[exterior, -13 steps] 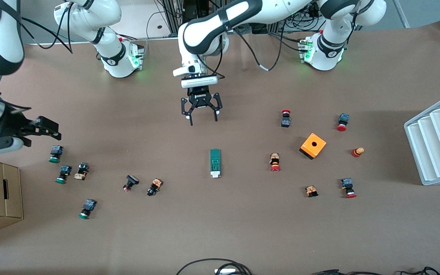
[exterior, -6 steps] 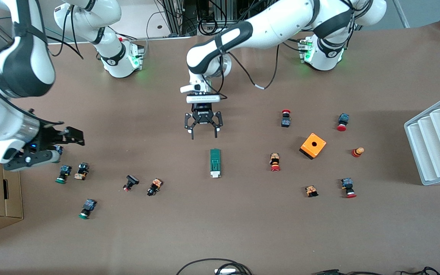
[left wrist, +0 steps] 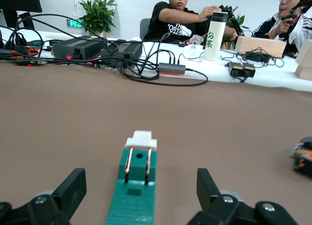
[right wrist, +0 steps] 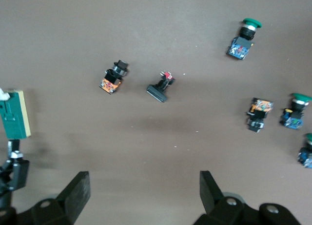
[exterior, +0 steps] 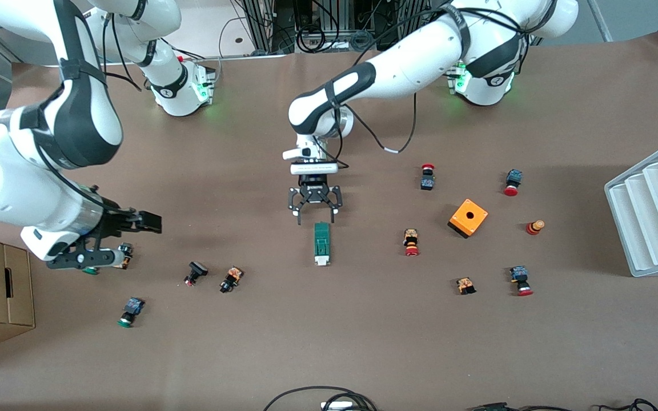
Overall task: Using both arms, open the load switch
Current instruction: 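Lower the left gripper onto the switch while the right gripper reaches in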
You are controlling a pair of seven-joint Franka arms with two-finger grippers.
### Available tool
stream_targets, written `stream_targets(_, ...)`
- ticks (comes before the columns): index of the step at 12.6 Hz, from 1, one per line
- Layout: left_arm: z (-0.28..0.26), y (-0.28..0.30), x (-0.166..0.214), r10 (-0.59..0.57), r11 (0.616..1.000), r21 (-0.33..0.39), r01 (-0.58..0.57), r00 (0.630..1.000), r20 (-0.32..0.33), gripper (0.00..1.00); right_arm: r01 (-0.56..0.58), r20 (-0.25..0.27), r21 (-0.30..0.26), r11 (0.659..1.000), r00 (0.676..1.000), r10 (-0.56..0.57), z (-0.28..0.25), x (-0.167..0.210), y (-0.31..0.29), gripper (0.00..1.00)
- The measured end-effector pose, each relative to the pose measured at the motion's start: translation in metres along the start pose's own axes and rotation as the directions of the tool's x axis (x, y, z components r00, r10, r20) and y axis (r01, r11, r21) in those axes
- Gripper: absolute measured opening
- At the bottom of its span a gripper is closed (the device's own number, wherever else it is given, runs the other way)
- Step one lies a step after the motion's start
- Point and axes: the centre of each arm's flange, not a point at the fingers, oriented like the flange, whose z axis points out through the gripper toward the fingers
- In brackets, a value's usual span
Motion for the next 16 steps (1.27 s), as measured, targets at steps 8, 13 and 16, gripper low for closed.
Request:
stream_targets(8,0.013,-0.008,-0.024,0.017,1.000,0.023,-0.017,1.000,-0.018,1.00,-0.326,0.044,0.042,0.944,0.945,0.324,0.041,0.029,-0.092,1.00)
stream_targets(13,0.022,-0.009,-0.031,0.018,0.999,0.048,-0.017,0.999,-0.034,1.00,-0.573,0.056,0.033,0.819,0.819,0.571,0.079,0.034,-0.165,1.00)
stream_targets(16,0.024,-0.010,-0.036,0.021,0.998,0.059,-0.019,0.999,-0.042,1.00,-0.685,0.054,0.030,0.728,0.728,0.683,0.099,0.038,-0.198,1.00)
